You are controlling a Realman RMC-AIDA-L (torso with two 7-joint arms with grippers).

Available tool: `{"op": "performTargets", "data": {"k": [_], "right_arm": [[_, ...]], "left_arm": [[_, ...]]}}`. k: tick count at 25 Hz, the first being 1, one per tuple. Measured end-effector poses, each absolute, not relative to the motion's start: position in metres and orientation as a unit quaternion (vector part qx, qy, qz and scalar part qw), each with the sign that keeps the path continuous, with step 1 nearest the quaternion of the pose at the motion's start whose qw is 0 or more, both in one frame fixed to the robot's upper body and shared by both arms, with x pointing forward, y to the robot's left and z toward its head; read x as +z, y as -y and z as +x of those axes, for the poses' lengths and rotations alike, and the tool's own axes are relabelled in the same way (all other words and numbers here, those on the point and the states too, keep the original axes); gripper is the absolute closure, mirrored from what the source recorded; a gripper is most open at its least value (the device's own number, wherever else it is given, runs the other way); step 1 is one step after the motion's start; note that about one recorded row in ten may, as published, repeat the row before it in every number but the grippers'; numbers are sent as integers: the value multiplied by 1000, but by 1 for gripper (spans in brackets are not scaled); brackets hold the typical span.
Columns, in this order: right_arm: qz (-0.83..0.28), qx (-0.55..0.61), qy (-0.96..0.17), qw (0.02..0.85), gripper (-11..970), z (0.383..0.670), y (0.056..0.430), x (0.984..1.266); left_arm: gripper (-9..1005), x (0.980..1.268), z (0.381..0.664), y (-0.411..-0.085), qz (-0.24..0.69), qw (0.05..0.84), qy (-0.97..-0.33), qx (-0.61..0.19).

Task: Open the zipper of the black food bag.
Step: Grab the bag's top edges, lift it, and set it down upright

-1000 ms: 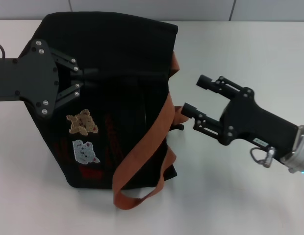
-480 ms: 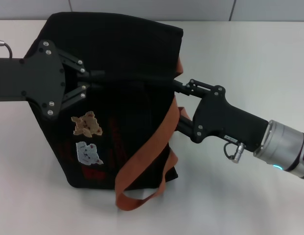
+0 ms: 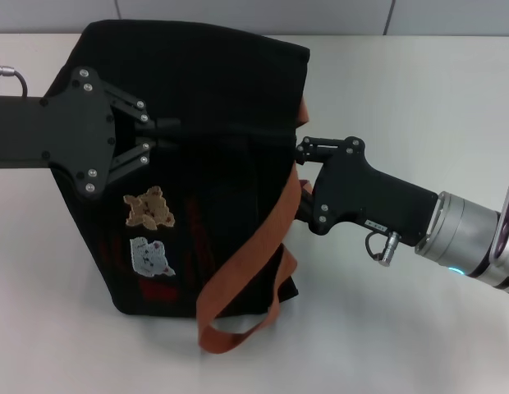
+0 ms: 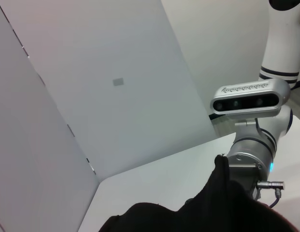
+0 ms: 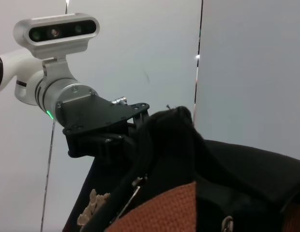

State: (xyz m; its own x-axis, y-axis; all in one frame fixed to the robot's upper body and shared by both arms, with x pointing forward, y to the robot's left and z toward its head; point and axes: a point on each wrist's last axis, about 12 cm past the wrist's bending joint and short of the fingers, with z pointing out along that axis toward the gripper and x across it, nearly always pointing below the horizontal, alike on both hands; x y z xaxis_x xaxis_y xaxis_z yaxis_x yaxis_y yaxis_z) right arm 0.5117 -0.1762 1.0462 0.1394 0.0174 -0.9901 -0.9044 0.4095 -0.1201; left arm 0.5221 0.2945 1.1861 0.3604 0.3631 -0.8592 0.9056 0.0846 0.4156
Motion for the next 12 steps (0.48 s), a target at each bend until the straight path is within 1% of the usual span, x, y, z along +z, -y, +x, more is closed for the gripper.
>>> {"op": "performTargets", "data": {"k": [3,7,12], "right_arm": [[-407,361,-547,637,640,512,176,1046],[-407,361,-547,636,852,512,176,1046],[-408,360,-547,637,905,513,177,1047]], "left_arm": [[924,1185,523,-294,625,536,-507,-255],[924,1184,524,-293,623,536,-507,-259],[924,1184,524,-292,623,536,-507,-260]]}}
